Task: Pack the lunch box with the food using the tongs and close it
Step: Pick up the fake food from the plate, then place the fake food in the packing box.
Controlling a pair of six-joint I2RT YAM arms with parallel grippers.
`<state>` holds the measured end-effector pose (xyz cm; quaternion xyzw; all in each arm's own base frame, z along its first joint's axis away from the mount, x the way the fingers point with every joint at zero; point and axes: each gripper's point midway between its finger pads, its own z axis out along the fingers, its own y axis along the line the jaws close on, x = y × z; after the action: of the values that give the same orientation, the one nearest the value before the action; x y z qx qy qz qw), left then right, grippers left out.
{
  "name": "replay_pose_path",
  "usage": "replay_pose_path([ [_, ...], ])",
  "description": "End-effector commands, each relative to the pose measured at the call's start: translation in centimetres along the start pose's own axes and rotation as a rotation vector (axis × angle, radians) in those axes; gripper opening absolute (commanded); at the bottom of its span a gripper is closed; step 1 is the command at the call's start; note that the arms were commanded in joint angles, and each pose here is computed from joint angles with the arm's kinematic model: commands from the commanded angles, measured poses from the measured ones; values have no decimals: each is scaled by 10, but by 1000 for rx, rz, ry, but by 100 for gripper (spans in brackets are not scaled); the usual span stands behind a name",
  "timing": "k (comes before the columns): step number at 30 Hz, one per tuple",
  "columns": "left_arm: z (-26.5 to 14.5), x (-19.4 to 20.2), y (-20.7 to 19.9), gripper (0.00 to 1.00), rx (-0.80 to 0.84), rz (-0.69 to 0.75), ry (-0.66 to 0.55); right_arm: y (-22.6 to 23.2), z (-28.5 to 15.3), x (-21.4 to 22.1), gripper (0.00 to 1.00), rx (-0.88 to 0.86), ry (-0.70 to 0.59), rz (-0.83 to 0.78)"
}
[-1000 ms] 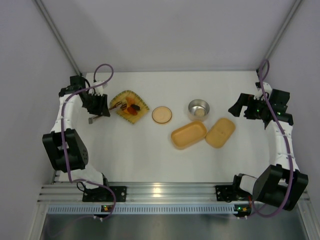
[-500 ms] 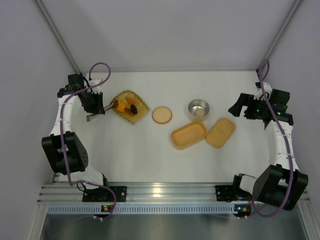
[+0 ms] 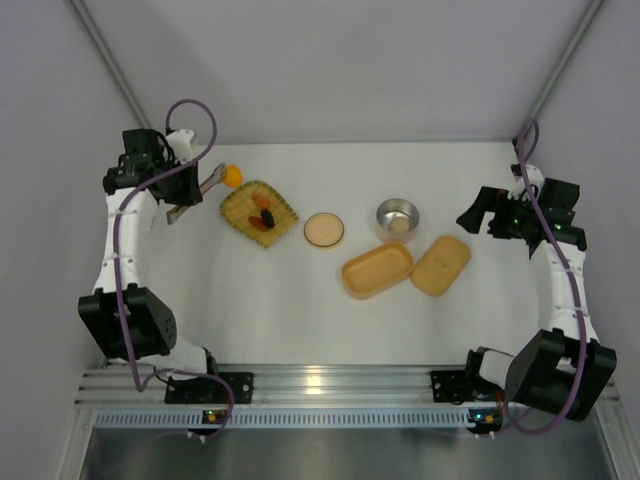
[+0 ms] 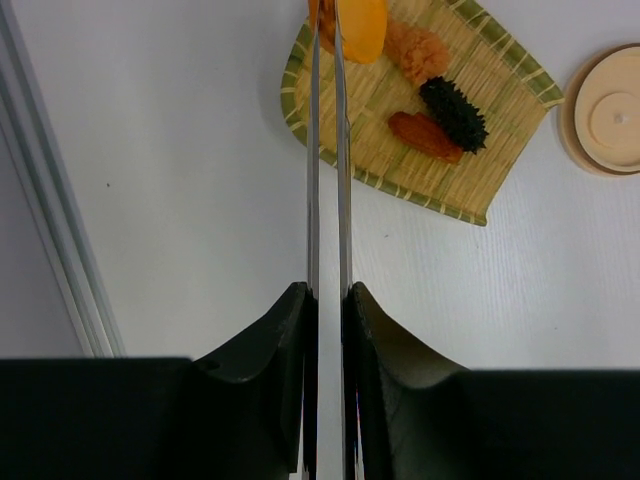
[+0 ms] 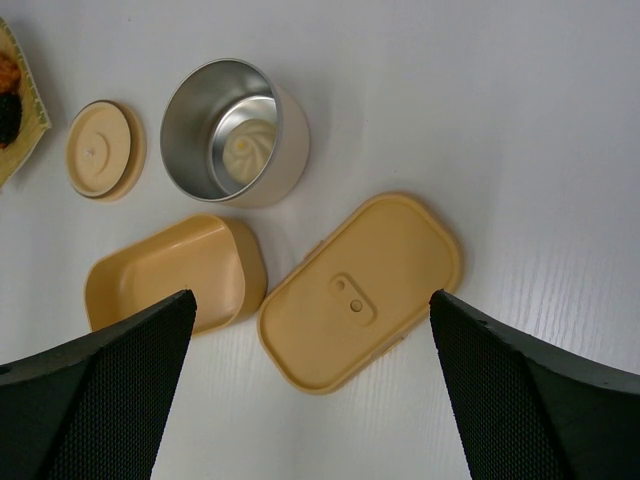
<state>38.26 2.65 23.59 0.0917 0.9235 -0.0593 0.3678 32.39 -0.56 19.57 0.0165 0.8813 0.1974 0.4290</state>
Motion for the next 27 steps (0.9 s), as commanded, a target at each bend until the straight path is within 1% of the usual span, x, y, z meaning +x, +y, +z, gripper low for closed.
replay_pose_path([
  [1, -12, -35, -32, 0, 38, 81, -100, 8, -6, -23, 99, -17, -75, -46],
  [2, -11, -38, -39, 0, 40, 98, -106, 8, -6, -24, 99, -17, -76, -47],
  [5, -7, -51, -91, 0, 53, 207, -125, 7, -7, -23, 99, -7, -77, -45],
  [8, 0, -56, -122, 0, 81, 254, -126, 6, -8, -22, 99, 1, -77, -46],
  [9, 2, -56, -142, 0, 112, 282, -121, 5, -8, -22, 99, 2, -76, -46],
  [10, 1, -63, -150, 0, 112, 289, -133, 5, -8, -21, 99, 4, -75, -45],
  [11, 7, -61, -169, 0, 140, 316, -120, 5, -8, -21, 99, 5, -75, -45],
  [13, 9, -65, -185, 0, 139, 346, -129, 3, -8, -21, 99, 13, -75, -43],
  [14, 10, -62, -207, 0, 166, 382, -131, 4, -8, -21, 99, 11, -75, -43],
  [15, 15, -61, -217, 0, 172, 400, -124, 2, -8, -20, 99, 16, -74, -42],
  [16, 14, -59, -238, 0, 196, 431, -131, 3, -8, -20, 99, 16, -74, -42],
  [20, 25, -55, -272, 0, 191, 497, -133, 2, -8, -21, 99, 22, -75, -43],
  [27, 32, -70, -315, 0, 205, 560, -194, 1, -8, -20, 99, 27, -78, -45],
])
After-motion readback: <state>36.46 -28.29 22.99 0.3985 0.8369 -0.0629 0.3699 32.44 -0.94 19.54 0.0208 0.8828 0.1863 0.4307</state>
